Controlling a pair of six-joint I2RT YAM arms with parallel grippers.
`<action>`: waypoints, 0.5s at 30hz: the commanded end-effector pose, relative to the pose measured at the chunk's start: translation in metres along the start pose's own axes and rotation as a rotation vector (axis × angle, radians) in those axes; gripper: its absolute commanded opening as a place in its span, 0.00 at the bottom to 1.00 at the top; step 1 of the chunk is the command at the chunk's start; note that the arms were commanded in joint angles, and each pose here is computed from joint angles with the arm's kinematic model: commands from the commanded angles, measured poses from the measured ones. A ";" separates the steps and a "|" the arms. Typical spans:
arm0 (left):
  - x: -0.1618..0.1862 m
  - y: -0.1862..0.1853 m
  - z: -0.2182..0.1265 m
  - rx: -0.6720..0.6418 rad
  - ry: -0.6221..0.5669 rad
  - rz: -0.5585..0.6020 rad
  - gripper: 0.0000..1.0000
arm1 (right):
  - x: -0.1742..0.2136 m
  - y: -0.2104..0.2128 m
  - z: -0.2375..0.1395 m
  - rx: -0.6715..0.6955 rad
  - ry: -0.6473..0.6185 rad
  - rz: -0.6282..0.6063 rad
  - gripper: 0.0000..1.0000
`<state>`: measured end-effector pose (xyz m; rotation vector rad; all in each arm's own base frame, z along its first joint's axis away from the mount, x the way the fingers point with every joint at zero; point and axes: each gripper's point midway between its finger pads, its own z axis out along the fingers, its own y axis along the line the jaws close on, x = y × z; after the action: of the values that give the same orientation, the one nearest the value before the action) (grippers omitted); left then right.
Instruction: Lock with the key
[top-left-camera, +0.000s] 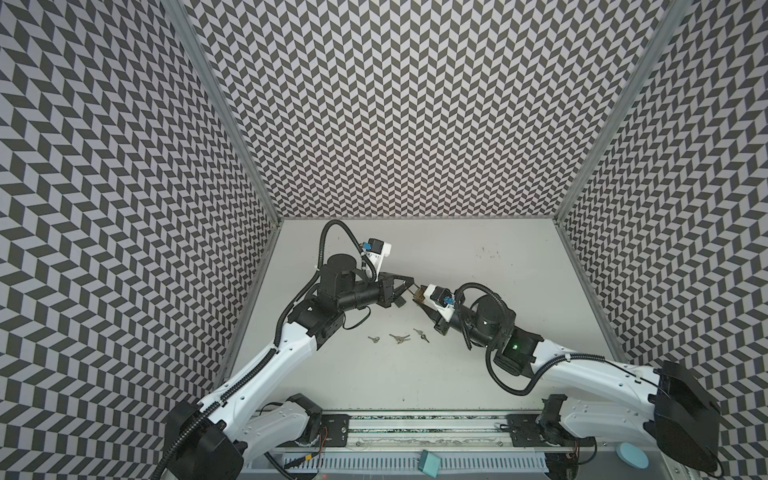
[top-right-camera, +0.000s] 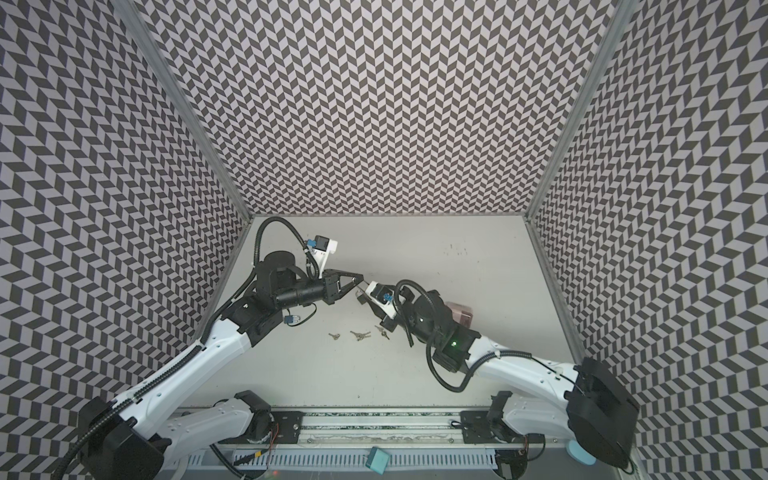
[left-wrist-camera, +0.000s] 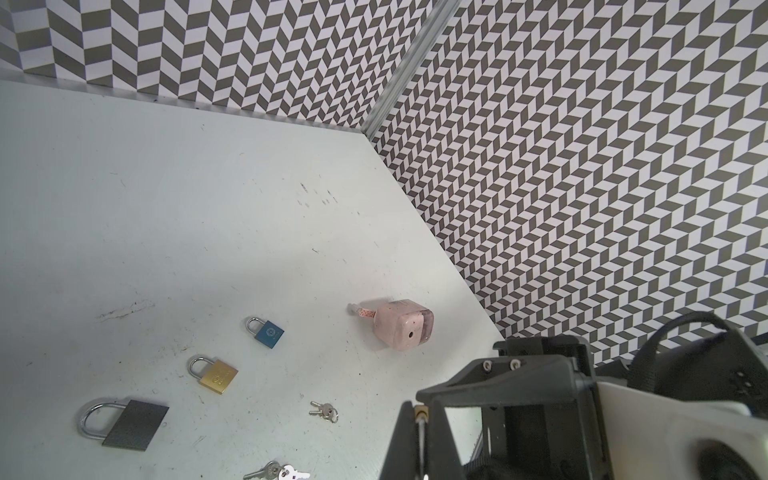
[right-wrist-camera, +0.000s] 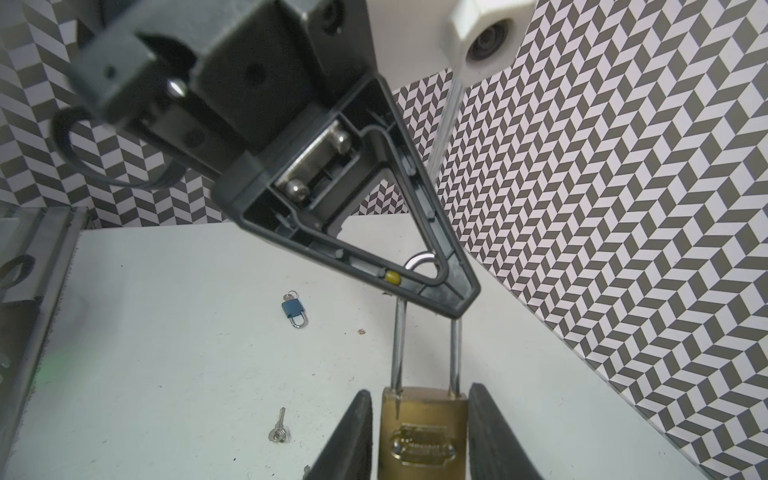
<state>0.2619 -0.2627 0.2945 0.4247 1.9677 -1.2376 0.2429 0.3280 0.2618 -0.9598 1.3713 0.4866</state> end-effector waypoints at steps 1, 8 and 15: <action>-0.022 -0.020 -0.003 0.044 -0.057 0.062 0.00 | -0.012 -0.006 0.005 0.029 -0.027 0.003 0.56; -0.020 -0.021 -0.003 0.051 -0.056 0.061 0.00 | -0.014 -0.004 0.006 0.015 -0.037 0.019 0.47; -0.019 -0.018 -0.001 0.050 -0.054 0.054 0.00 | -0.017 -0.003 0.004 0.002 -0.042 0.040 0.32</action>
<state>0.2610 -0.2653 0.2943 0.4347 1.9650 -1.2449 0.2473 0.3288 0.2539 -0.9493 1.4144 0.4889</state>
